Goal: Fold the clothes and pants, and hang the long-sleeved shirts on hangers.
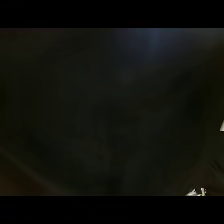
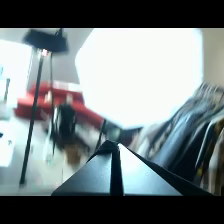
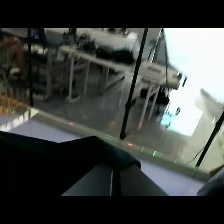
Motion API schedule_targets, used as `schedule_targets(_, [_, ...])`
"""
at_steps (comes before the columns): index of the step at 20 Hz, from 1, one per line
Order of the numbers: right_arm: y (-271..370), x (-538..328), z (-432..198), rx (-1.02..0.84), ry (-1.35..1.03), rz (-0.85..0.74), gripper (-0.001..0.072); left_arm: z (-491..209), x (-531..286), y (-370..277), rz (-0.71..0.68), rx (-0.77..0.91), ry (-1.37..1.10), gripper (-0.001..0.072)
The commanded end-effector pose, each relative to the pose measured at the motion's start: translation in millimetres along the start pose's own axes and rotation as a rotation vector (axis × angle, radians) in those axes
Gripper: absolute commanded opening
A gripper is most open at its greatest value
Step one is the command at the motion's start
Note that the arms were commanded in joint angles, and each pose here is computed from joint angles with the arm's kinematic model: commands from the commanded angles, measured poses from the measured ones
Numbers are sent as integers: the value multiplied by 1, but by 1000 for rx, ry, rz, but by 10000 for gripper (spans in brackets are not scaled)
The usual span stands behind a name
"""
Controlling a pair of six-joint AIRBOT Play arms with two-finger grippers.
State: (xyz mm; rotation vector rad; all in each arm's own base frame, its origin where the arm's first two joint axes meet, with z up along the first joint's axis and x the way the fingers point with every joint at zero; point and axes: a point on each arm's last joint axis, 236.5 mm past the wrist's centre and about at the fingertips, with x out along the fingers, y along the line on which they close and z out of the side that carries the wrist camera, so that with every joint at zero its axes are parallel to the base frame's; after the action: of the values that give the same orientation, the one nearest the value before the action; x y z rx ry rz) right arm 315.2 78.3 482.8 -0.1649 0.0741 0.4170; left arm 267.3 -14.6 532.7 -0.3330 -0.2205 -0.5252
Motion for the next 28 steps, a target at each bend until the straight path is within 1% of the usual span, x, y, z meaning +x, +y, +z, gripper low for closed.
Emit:
schedule_targets(1, [-18, 99, -136, 253, 365, 147, 21, -147, 22, 94, 170, -140, 357, 3])
schedule_targets(4, [-31, 187, -275, 428, 571, 156, 22, -300, 50, 184, 345, -253, 499, 3])
schedule_targets(6, [-39, 236, -357, 466, 632, 107, 22, -380, 58, 243, 482, -309, 547, 3])
schedule_targets(7, [-44, 258, -388, 486, 636, 75, 22, -415, 57, 275, 547, -339, 577, 3])
schedule_targets(9, [-48, 296, -436, 514, 619, 17, 21, -472, 59, 313, 573, -394, 668, 4])
schedule_targets(10, [-45, 309, -453, 524, 615, 0, 21, -489, 62, 318, 543, -432, 714, 3])
schedule_targets(12, [-31, 317, -474, 524, 644, 14, 21, -504, 71, 311, 453, -492, 783, 3])
schedule_targets(14, [-17, 309, -479, 495, 706, 60, 21, -497, 68, 297, 394, -552, 820, 3])
schedule_targets(16, [-8, 282, -485, 458, 837, 133, 21, -488, 46, 279, 325, -627, 895, 3])
schedule_targets(18, [-1, 242, -494, 467, 1009, 220, 22, -489, 2, 255, 257, -737, 1055, 3])
schedule_targets(20, [3, 220, -498, 507, 1091, 260, 22, -497, -44, 246, 274, -820, 1219, 3])
schedule_targets(21, [4, 218, -500, 512, 1100, 263, 23, -503, -57, 247, 297, -829, 1268, 4])
schedule_targets(22, [7, 219, -502, 517, 1102, 268, 41, -510, -61, 252, 311, -825, 1282, 18])
schedule_targets(23, [9, 222, -503, 527, 1098, 263, 261, -516, -58, 255, 319, -825, 1276, 68])
schedule_targets(24, [11, 219, -504, 525, 1116, 271, 540, -520, -58, 254, 316, -829, 1285, 373])
schedule_targets(25, [12, 205, -509, 535, 1175, 279, 553, -521, -64, 250, 315, -841, 1313, 614])
schedule_targets(26, [8, 184, -516, 556, 1257, 278, 471, -521, -80, 242, 337, -881, 1386, 526])
schedule_targets(27, [7, 160, -522, 605, 1334, 291, 462, -520, -102, 237, 378, -905, 1478, 475])
schedule_targets(28, [7, 137, -527, 671, 1392, 312, 441, -520, -126, 230, 429, -913, 1560, 475])
